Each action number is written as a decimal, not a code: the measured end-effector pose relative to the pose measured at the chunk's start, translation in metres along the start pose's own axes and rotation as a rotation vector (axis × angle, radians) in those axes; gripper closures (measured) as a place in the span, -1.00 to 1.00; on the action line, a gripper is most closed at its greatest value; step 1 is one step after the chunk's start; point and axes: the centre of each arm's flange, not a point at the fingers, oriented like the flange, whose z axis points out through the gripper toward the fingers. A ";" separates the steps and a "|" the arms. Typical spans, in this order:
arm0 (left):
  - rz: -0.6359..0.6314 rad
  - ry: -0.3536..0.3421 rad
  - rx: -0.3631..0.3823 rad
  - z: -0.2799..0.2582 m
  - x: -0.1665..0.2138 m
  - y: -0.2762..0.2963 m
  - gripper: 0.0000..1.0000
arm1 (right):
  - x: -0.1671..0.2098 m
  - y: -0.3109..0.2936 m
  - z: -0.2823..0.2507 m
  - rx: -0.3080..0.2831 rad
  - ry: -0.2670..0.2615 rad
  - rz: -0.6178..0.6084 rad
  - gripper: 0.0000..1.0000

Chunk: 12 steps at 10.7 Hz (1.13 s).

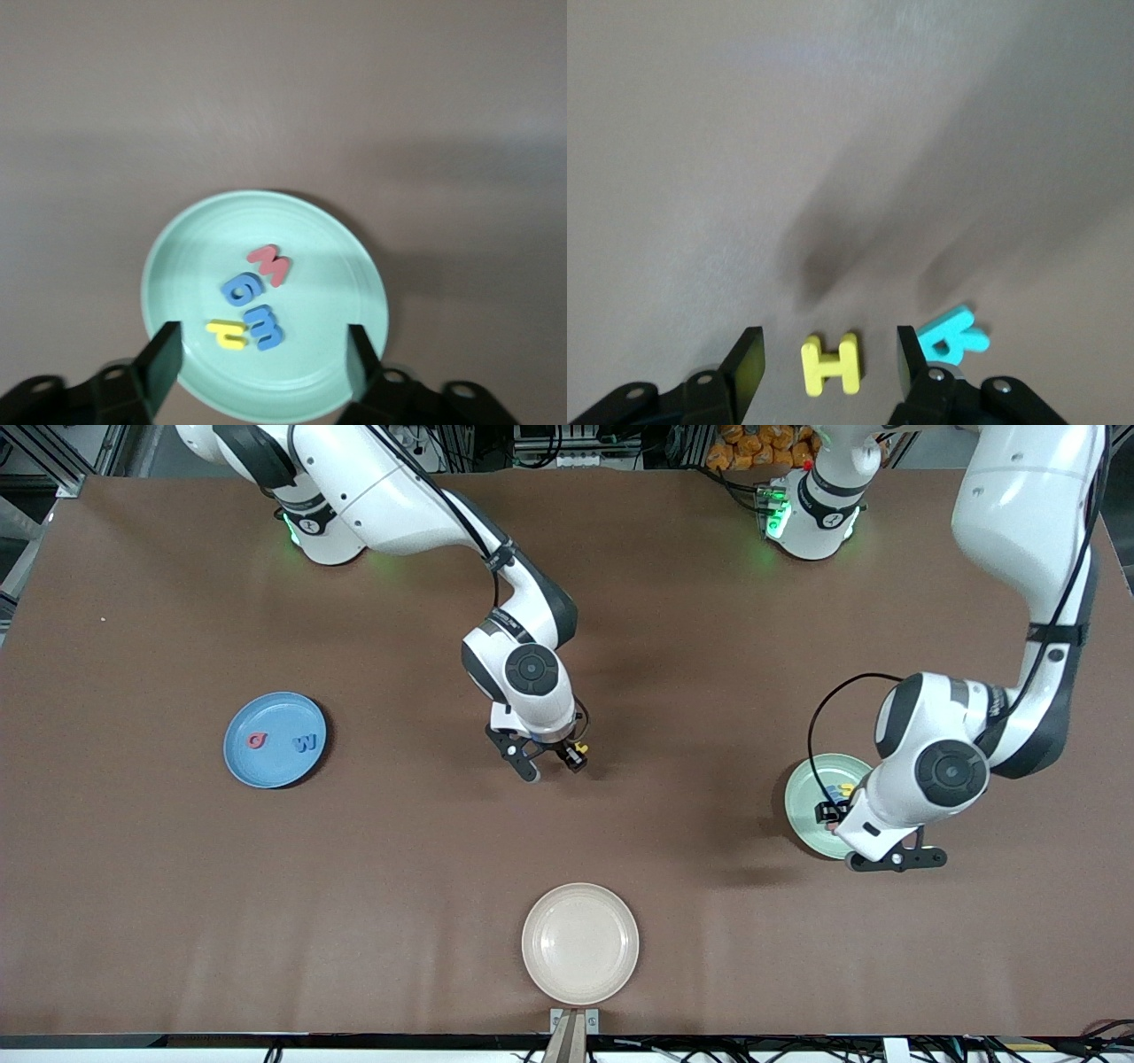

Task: Sort uppercase to blue plate, lowercase to green plate
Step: 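Release the pink m on the green plate while the right reaches yellow H, then grasp the yellow H with the right gripper while the left returns to rest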

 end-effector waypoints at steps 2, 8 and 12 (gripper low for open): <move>0.024 0.116 -0.012 -0.089 -0.004 -0.011 -1.00 | -0.011 -0.001 0.006 0.013 -0.005 0.009 -0.37; -0.027 0.186 -0.022 -0.216 -0.048 -0.059 -1.00 | -0.030 0.004 0.025 -0.001 0.012 -0.032 -0.24; -0.065 0.148 -0.076 -0.250 -0.073 -0.100 -1.00 | -0.035 0.006 0.030 -0.002 0.029 -0.057 -0.12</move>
